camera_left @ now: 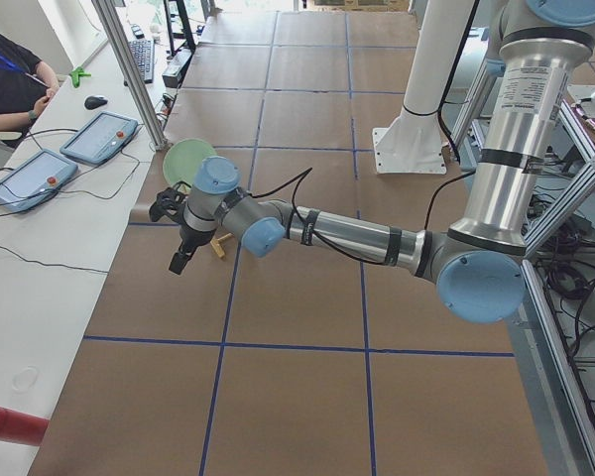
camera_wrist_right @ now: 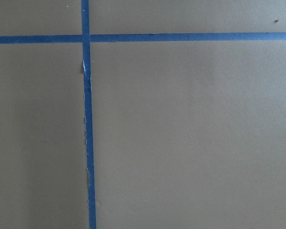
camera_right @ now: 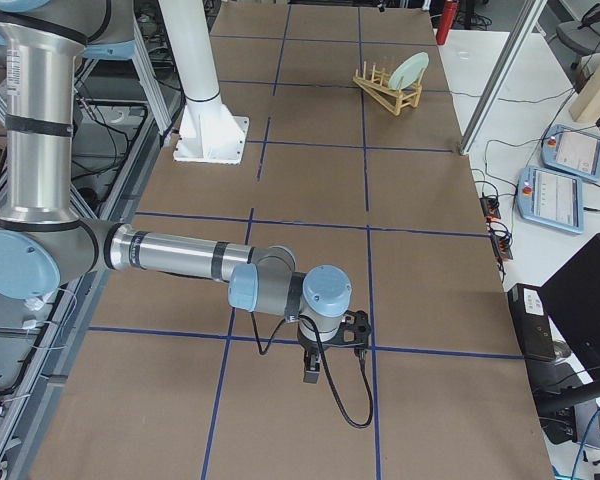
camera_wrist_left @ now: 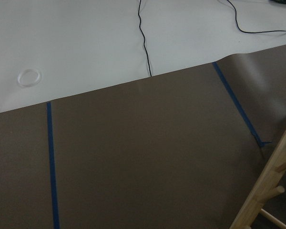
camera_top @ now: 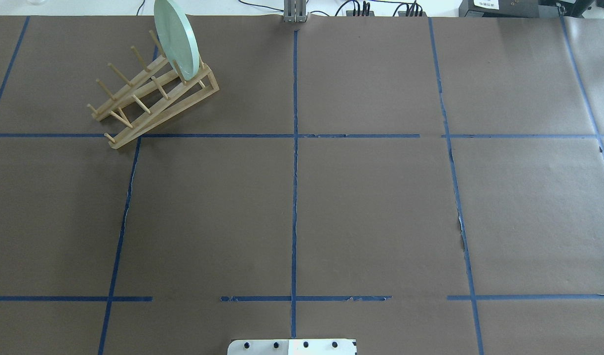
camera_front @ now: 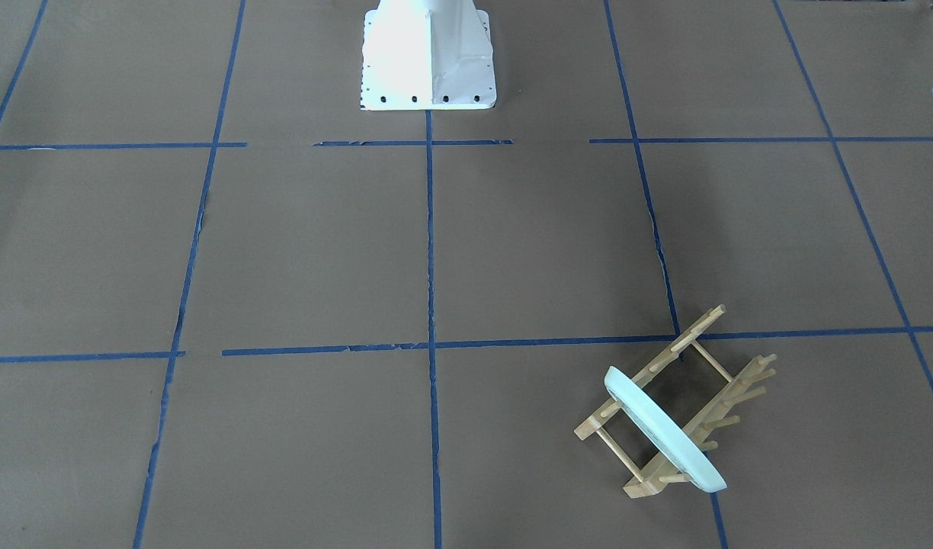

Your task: Place plate on rack

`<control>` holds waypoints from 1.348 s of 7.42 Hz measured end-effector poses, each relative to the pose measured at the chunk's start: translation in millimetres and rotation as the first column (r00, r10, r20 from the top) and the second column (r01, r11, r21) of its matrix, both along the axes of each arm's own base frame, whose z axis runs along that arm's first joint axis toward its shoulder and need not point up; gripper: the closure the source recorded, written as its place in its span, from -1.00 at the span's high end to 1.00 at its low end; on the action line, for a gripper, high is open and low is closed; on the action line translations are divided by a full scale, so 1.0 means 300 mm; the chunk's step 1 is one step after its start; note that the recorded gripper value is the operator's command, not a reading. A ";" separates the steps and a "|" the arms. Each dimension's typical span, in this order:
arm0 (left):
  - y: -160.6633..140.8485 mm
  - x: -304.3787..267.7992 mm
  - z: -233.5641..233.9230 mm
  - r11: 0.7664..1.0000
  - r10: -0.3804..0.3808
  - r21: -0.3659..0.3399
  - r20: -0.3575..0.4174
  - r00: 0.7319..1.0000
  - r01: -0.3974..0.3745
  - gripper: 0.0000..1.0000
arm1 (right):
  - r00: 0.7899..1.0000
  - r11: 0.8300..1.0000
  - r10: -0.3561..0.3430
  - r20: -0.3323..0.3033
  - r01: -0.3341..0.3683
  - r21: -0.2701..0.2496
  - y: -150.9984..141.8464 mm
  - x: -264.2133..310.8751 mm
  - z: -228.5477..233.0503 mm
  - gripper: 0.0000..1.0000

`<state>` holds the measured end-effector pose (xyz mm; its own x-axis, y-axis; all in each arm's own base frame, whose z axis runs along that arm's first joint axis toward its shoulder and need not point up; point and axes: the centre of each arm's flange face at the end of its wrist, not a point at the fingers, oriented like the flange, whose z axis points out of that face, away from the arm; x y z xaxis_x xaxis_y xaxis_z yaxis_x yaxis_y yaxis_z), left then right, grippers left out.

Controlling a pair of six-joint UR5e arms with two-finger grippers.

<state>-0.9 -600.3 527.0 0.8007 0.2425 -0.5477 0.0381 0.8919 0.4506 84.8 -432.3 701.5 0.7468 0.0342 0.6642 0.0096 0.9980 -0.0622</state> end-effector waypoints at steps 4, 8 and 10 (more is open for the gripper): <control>0.168 -0.186 0.311 0.978 0.086 -0.186 -0.038 0.996 -0.092 1.00 | 1.000 1.000 0.000 0.000 0.000 0.000 0.000 0.000 0.000 1.00; 0.419 -0.200 0.553 0.934 0.110 -0.332 -0.081 0.991 -0.131 1.00 | 1.000 1.000 -0.001 0.000 0.001 0.000 0.000 -0.001 0.000 1.00; 0.429 -0.201 0.442 0.917 0.109 -0.377 -0.085 0.990 -0.133 1.00 | 1.000 1.000 0.000 0.000 0.000 -0.001 0.000 0.000 0.000 1.00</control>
<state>-61.1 -471.6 659.7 0.7403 0.0990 -0.6650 -0.0646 0.9950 0.0762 84.8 -432.3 701.5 0.7468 0.0346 0.6642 0.0097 0.9980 -0.0629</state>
